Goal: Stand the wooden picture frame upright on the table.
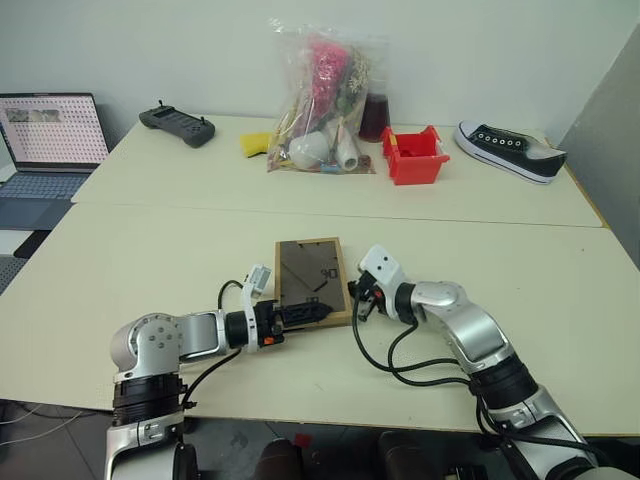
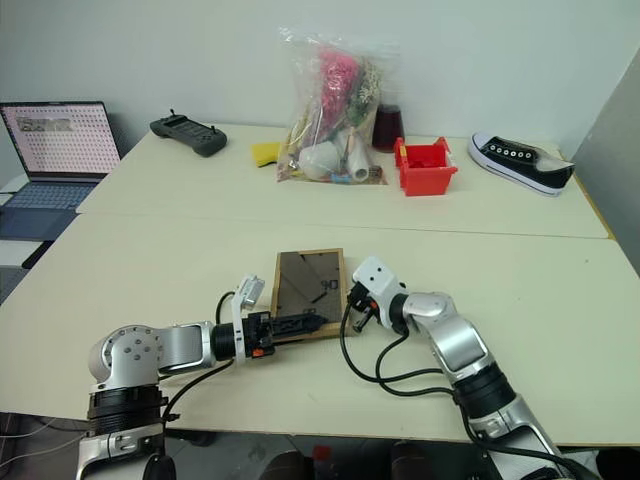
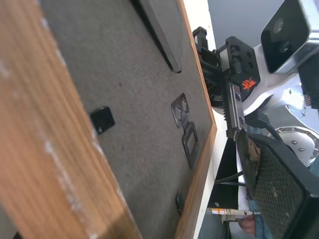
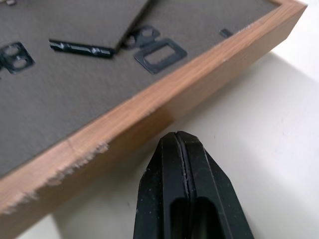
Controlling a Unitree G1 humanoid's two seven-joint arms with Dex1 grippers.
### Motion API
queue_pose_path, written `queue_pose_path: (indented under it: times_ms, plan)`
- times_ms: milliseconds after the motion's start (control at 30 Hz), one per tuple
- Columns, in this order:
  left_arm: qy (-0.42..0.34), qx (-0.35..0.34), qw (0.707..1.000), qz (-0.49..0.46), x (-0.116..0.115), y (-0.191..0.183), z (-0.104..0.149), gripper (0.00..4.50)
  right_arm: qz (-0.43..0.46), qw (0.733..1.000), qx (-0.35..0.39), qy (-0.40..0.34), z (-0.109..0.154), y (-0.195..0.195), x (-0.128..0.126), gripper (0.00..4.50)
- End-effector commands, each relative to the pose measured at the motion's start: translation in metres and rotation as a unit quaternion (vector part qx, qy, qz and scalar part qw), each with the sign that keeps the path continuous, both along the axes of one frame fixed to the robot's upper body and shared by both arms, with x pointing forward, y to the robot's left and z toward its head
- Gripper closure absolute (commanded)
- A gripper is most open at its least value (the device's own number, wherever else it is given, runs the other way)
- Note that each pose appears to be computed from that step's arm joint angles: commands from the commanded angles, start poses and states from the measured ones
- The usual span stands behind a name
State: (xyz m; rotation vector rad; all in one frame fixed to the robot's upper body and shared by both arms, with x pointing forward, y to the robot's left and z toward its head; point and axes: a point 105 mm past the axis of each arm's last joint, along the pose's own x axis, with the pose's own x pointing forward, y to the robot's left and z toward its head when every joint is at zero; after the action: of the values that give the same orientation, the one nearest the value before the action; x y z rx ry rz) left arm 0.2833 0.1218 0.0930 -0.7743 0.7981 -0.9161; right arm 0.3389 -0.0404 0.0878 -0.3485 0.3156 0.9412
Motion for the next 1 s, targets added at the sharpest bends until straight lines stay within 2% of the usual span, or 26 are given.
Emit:
queue_pose_path:
  times_ms: [33,300,400,500,567,633,767,1000]
  plan:
    - [0.001,-0.016,1.000,0.022,0.005,0.009,0.007,0.91,-0.016,1.000,0.008,-0.023,0.011,-0.013,0.002,4.50]
    - [-0.018,-0.020,0.999,0.025,0.005,0.012,0.022,0.93,-0.044,0.999,0.001,-0.024,0.007,-0.032,0.004,4.50]
    - [-0.022,0.000,1.000,0.013,0.002,0.007,0.019,0.93,-0.049,0.998,0.004,-0.030,0.010,-0.033,0.007,4.50]
    - [-0.027,0.049,0.998,0.030,0.007,0.008,0.008,0.93,-0.051,0.998,0.003,-0.037,0.013,-0.032,0.012,4.50]
    - [-0.036,0.041,0.998,0.032,0.008,0.010,0.011,0.22,-0.050,0.998,0.003,-0.038,0.013,-0.031,0.013,4.50]
    - [-0.037,0.032,0.998,0.035,0.007,0.013,0.014,0.03,-0.050,0.998,0.003,-0.038,0.013,-0.031,0.013,4.50]
    - [-0.025,0.042,0.997,0.053,0.009,0.026,0.013,0.03,-0.048,0.998,0.003,-0.038,0.013,-0.031,0.013,4.50]
    - [-0.023,0.010,0.997,0.072,0.009,0.040,0.025,0.03,-0.044,0.998,-0.001,-0.038,0.012,-0.032,0.014,4.50]
